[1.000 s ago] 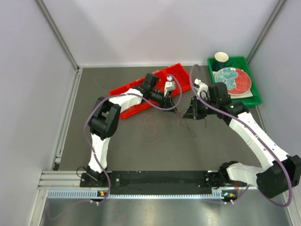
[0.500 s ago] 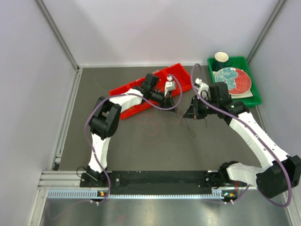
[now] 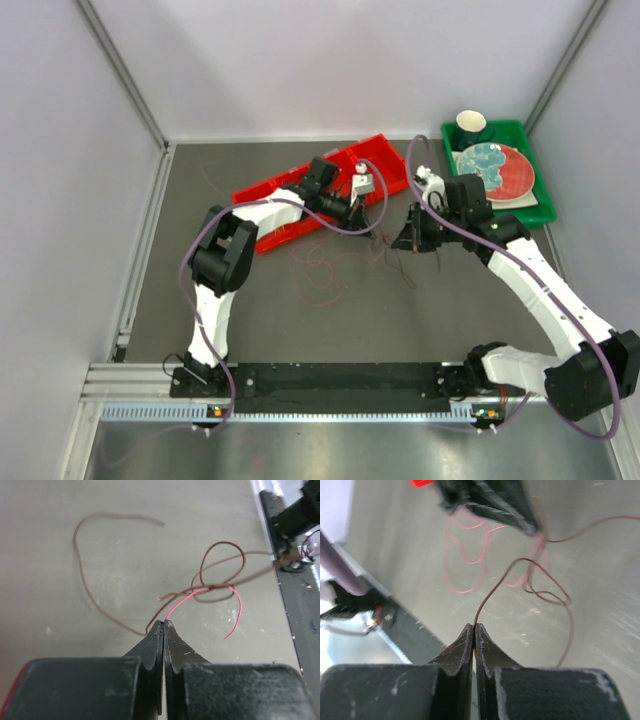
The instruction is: Untangle the cables
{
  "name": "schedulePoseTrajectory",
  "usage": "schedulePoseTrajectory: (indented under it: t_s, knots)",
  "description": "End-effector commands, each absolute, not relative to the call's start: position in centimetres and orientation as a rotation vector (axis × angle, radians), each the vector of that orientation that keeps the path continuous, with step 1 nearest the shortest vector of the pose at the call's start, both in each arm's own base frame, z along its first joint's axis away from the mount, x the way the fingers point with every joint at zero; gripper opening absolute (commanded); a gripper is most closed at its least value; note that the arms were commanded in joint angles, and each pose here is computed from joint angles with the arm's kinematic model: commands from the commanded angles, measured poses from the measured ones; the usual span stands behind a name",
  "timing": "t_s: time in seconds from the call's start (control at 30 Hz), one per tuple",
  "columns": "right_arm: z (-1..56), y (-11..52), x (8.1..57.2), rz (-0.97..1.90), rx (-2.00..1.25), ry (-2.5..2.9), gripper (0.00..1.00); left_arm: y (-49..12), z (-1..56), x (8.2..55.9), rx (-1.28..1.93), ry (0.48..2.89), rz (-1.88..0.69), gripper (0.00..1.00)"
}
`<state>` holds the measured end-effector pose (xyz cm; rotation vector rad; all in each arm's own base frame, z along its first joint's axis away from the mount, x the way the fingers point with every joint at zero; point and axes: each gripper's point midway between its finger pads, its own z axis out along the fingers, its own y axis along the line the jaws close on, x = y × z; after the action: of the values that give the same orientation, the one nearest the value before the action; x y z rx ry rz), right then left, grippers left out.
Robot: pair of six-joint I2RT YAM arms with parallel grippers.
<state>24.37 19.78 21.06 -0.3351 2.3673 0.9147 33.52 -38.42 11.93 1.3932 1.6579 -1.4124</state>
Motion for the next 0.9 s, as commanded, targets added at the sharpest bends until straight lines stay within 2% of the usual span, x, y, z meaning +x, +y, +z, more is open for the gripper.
schedulePoseTrajectory:
  t_s: [0.0, 0.13, 0.17, 0.37, 0.53, 0.7, 0.8, 0.87]
  knots:
    - [23.6, 17.6, 26.4, 0.743, -0.231, 2.289, 0.00, -35.8, 13.3, 35.0, 1.341, 1.729, -1.268, 0.00]
    - [23.1, 15.9, 27.1, 0.623, -0.153, 2.297, 0.00, -32.4, 14.1, 36.4, 1.136, 1.795, -1.196, 0.00]
    - [22.9, 15.6, 27.4, 0.599, -0.128, 2.298, 0.00, -31.8, 15.8, 36.4, 1.108, 1.762, -1.168, 0.00]
    - [20.6, 14.0, 28.8, 0.470, -0.022, 2.371, 0.00, -27.9, 18.2, 35.7, 0.941, 1.779, -1.039, 0.00]
    - [20.0, 14.3, 29.8, 0.525, 0.020, 2.353, 0.00, -24.8, 19.8, 35.1, 0.780, 1.788, -0.981, 0.00]
    - [21.8, 15.2, 29.9, 0.589, -0.013, 2.310, 0.00, -26.3, 20.6, 34.1, 0.750, 1.751, -1.089, 0.00]
    - [22.4, 15.2, 29.6, 0.597, -0.028, 2.297, 0.00, -29.5, 19.7, 33.7, 0.789, 1.757, -1.115, 0.00]
    - [22.5, 15.2, 29.4, 0.602, -0.043, 2.296, 0.00, -31.4, 18.8, 34.4, 0.812, 1.774, -1.122, 0.15]
